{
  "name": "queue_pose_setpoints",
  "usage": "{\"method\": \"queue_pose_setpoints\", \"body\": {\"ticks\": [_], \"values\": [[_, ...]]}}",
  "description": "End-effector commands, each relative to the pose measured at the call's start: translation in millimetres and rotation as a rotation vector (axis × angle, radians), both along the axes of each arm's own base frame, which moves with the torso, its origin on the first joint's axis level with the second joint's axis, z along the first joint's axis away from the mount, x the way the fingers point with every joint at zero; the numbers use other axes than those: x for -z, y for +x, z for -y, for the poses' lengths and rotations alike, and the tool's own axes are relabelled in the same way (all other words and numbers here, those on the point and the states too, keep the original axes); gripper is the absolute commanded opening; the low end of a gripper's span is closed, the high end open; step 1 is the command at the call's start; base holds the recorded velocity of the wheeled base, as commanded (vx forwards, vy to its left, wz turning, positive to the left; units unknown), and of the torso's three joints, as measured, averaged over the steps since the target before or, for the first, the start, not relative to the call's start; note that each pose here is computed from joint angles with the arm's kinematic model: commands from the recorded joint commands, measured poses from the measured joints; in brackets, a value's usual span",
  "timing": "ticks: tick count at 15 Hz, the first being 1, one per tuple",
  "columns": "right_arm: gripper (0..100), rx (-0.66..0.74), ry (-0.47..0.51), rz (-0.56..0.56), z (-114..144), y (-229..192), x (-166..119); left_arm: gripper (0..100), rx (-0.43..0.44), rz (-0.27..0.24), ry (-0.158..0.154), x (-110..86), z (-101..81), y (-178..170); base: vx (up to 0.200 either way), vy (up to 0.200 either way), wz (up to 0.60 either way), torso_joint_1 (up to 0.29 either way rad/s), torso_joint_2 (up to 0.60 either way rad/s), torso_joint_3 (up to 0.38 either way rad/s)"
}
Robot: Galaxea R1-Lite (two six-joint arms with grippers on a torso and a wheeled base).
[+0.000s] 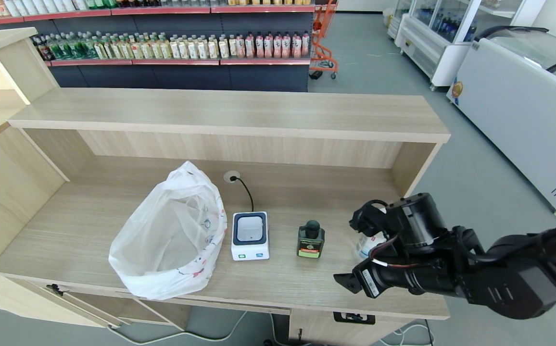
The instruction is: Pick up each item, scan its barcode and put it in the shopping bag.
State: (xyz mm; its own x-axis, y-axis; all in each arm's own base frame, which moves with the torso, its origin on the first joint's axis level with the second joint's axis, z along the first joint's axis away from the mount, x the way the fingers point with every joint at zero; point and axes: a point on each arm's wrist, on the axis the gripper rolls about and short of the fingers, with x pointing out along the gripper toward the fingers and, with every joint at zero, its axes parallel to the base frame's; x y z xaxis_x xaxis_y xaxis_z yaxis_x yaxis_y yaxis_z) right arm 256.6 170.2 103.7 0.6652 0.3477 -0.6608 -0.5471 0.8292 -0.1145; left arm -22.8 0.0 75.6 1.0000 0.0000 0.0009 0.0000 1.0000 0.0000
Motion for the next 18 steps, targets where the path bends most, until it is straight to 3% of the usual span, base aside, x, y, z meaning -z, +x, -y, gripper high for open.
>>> {"method": "queue_pose_setpoints", "body": {"ticks": [1,8,18], "values": [[100,-0.019,-0.023,0.003,-12,19,21,100,0.0,-0.001,0.0,-0.1,0.0,0,0.0,0.0,0.0,0.0,0.0,0.0],[100,-0.081,-0.056,0.09,-33,56,32,100,0.0,-0.001,0.0,-0.1,0.0,0,0.0,0.0,0.0,0.0,0.0,0.0],[100,-0.192,-0.005,0.174,-71,104,59,100,0.0,-0.001,0.0,-0.1,0.0,0,0.0,0.0,0.0,0.0,0.0,0.0]]}}
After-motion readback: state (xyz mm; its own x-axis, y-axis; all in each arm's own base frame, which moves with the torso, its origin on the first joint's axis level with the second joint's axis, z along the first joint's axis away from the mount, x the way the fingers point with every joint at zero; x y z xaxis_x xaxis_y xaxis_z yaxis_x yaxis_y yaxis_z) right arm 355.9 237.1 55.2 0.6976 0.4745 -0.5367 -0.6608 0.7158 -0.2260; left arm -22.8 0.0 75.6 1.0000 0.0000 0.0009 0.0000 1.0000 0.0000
